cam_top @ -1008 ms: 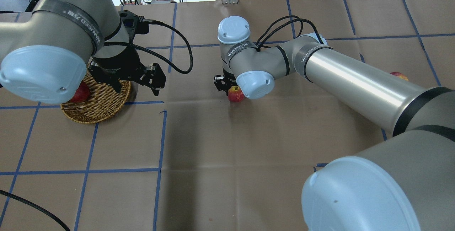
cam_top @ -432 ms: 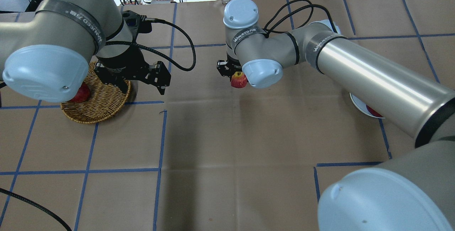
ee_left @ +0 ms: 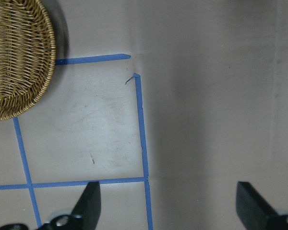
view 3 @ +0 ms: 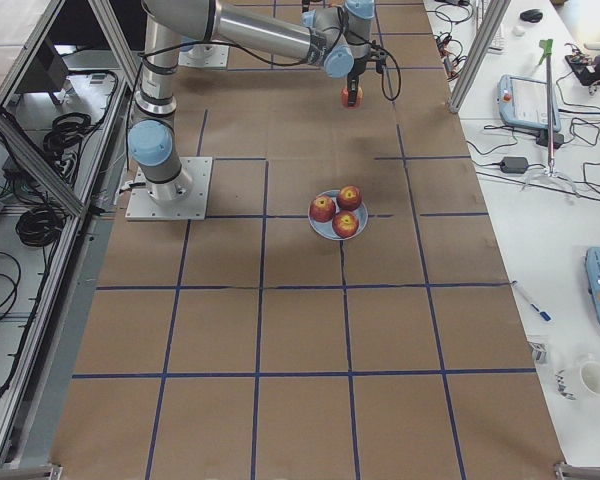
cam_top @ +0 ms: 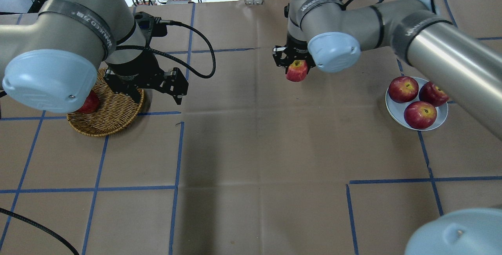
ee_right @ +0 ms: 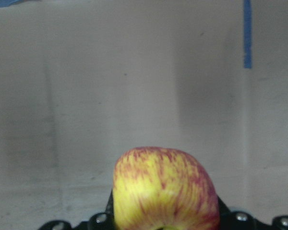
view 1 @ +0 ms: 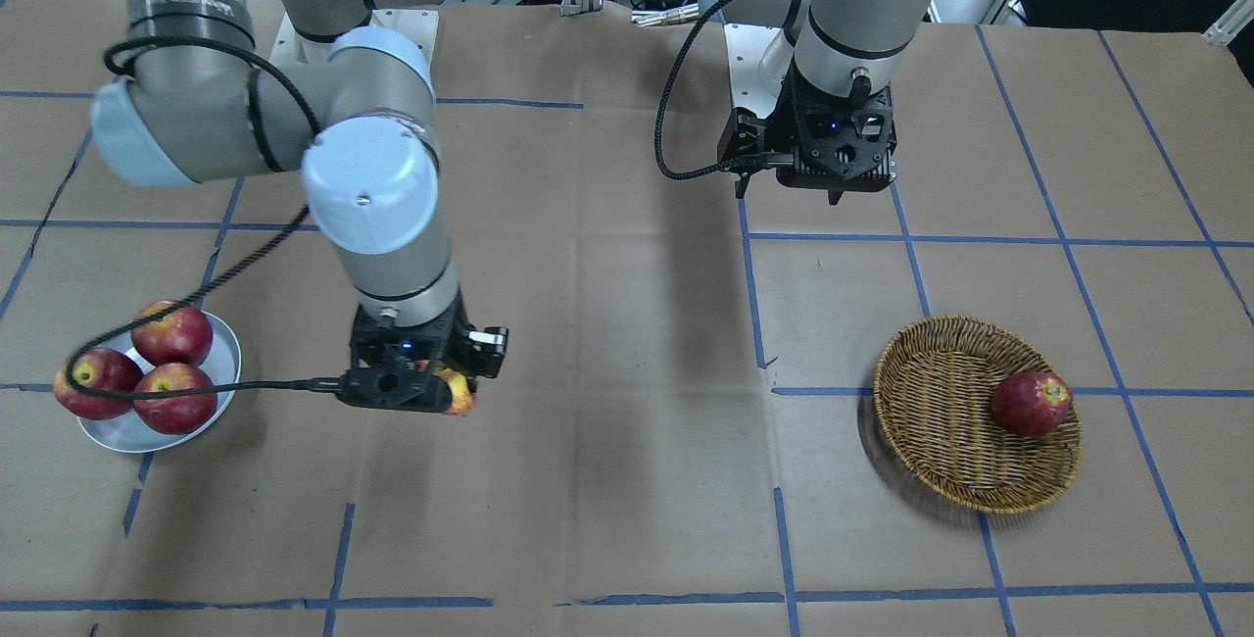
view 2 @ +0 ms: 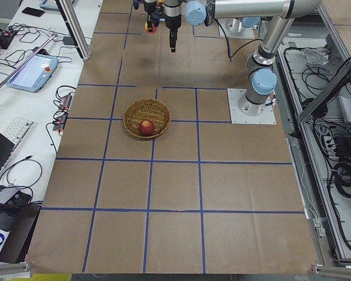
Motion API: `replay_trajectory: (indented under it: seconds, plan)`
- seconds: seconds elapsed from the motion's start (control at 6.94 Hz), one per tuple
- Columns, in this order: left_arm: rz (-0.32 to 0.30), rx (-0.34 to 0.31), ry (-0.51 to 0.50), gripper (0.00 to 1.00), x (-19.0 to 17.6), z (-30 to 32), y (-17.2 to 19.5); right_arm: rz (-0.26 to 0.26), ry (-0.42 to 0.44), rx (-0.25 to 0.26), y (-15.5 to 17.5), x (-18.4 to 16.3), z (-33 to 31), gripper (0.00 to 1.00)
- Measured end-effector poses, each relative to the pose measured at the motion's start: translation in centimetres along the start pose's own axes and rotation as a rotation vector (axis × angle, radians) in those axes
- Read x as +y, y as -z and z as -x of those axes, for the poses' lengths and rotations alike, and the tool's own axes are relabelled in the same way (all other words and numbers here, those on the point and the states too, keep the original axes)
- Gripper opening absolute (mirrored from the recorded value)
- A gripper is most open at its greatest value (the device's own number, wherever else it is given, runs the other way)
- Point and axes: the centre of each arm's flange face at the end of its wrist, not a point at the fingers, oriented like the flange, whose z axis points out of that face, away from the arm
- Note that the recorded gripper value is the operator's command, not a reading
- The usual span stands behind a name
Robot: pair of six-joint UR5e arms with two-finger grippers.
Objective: Transfer apple from basket to plate
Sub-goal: 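Carry the apple with the right gripper over the white plate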
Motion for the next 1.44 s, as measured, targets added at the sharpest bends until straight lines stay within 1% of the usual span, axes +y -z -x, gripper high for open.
replay_trajectory:
  seconds: [0.14, 0.29, 0.58, 0.86, 1.01, 1.3, 1.44]
  plan:
    - [0.0, 0.0, -0.003, 0.99, 0.0, 0.0, 0.0, 0.009, 0.041, 0.006, 1.4, -0.2, -5.4, 0.59]
    - [0.0, 0.0, -0.004, 0.99, 0.0, 0.0, 0.0, 0.015, 0.091, 0.01, 2.0, 0.2, -11.2, 0.59]
    - [-0.001, -0.001, -0.004, 0.99, 0.0, 0.0, 0.0, 0.027, 0.171, 0.01, 2.0, 2.2, -21.2, 0.59]
    - [0.0, -0.001, -0.005, 0.99, 0.0, 0.0, 0.0, 0.046, 0.217, 0.01, 1.1, 2.9, -28.7, 0.59]
    - [0.0, 0.0, -0.004, 0.99, 0.0, 0.0, 0.0, 0.052, 0.229, 0.007, 0.3, 2.8, -30.7, 0.59]
    - [0.0, 0.0, -0.004, 0.99, 0.0, 0.0, 0.0, 0.062, 0.238, 0.011, -2.1, 2.0, -32.2, 0.59]
    - [-0.002, 0.0, -0.004, 0.99, 0.0, 0.0, 0.1, 0.077, 0.239, 0.021, -3.1, 1.8, -32.5, 0.59]
